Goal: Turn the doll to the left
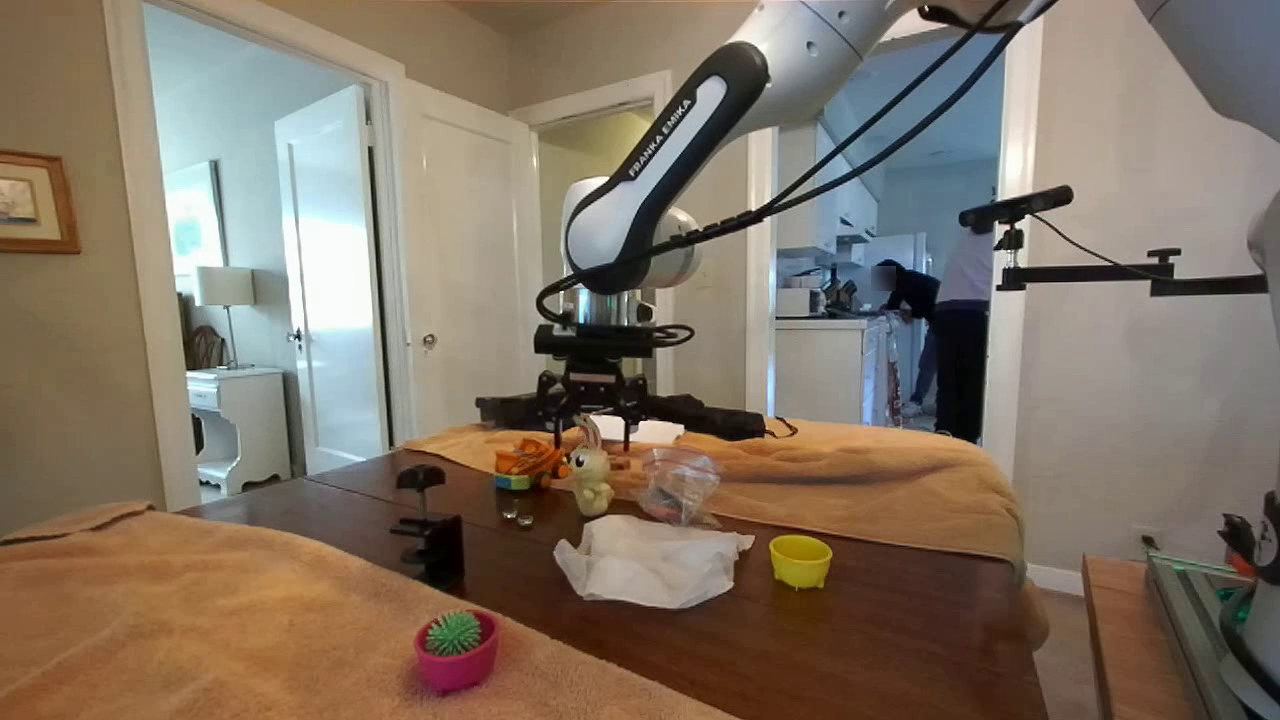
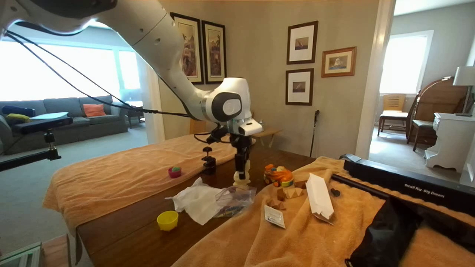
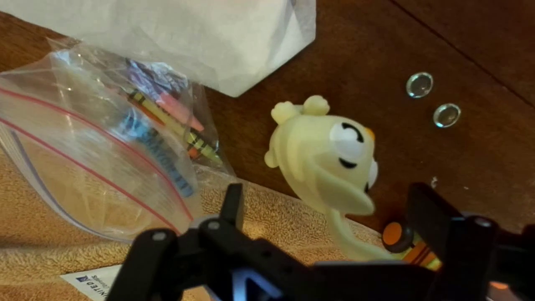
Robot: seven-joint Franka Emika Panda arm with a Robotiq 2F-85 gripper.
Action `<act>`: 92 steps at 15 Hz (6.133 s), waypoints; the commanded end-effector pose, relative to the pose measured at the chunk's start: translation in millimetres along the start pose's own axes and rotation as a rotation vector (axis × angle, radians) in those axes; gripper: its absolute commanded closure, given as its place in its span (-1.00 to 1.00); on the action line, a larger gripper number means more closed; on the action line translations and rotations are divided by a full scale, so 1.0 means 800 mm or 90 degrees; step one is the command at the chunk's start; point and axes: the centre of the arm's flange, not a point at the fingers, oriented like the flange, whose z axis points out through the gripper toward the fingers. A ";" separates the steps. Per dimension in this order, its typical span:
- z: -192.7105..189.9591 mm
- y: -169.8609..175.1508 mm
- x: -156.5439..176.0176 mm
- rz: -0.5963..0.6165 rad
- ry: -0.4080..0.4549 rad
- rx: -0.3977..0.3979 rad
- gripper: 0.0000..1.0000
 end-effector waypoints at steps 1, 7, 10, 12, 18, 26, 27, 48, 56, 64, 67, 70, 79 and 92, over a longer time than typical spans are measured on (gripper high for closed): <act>0.006 -0.012 0.000 0.041 -0.005 -0.001 -1.00; 0.015 -0.012 -0.002 0.065 -0.015 -0.004 -1.00; 0.017 -0.012 -0.002 0.071 -0.020 -0.004 -1.00; 0.019 -0.013 -0.003 0.075 -0.022 -0.006 -1.00; 0.026 -0.013 -0.004 0.078 -0.028 -0.016 -0.01; 0.021 -0.021 -0.012 0.018 -0.053 -0.019 0.70; 0.022 -0.021 -0.018 -0.028 -0.069 -0.022 0.71; -0.012 -0.003 -0.049 -0.782 -0.133 0.037 0.85; -0.007 -0.002 -0.068 -1.043 -0.226 0.070 0.85; -0.012 0.001 -0.072 -1.204 -0.233 0.022 0.85; -0.016 0.001 -0.070 -1.249 -0.207 -0.018 0.85; -0.018 -0.003 -0.072 -1.264 -0.169 -0.038 0.85; -0.017 -0.008 -0.069 -1.228 -0.114 0.002 0.85; -0.002 0.001 -0.079 -1.208 -0.119 0.039 0.85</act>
